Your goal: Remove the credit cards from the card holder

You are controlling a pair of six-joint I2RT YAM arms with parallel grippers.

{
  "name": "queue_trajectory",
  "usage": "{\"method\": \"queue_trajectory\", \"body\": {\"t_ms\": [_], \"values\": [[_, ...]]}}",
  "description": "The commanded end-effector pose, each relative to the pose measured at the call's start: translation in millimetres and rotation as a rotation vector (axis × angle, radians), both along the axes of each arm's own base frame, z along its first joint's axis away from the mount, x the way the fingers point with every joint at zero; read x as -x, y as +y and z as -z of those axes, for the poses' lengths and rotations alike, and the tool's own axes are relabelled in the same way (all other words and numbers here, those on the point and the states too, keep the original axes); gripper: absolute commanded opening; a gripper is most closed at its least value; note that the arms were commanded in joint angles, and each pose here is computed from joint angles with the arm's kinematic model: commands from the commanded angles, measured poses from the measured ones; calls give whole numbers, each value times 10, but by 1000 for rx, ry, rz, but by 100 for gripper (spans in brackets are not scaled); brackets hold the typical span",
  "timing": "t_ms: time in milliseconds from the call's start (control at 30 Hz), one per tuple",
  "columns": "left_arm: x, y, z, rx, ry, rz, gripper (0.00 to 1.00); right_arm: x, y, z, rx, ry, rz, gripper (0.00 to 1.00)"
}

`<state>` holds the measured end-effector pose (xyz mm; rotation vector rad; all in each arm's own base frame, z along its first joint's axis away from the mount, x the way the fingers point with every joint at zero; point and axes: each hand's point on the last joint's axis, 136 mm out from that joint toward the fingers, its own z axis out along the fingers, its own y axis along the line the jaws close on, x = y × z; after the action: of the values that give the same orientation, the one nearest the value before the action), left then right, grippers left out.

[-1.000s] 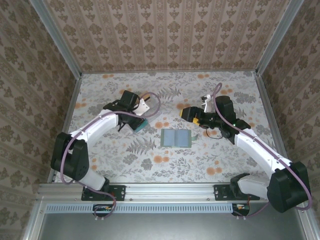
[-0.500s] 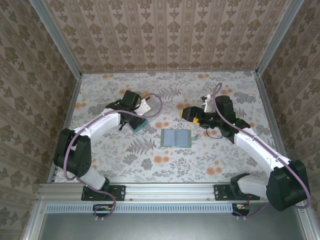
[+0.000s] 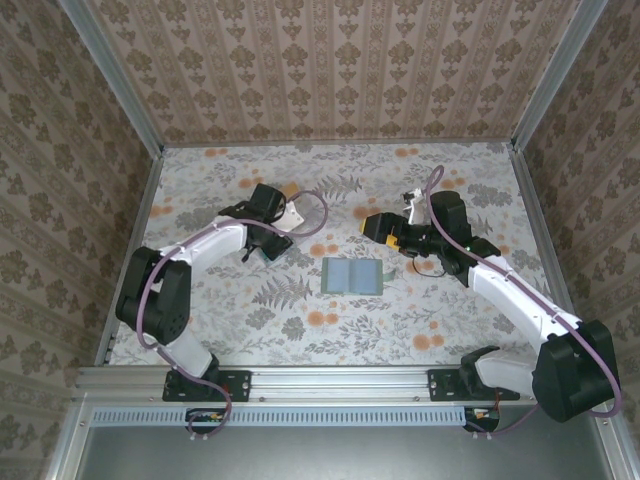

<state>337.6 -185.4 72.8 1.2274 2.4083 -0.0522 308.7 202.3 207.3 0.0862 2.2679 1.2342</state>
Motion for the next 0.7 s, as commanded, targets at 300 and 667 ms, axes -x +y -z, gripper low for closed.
{"method": "queue_trajectory", "body": {"t_ms": [300,667], "values": [[68,67,110,-23,61,-24,3,-25,6,-13,-16,-5,-1,100],[-18,104,-193,-17,-18,-54,26,-25,10,4,-23,-1,1,100]]}}
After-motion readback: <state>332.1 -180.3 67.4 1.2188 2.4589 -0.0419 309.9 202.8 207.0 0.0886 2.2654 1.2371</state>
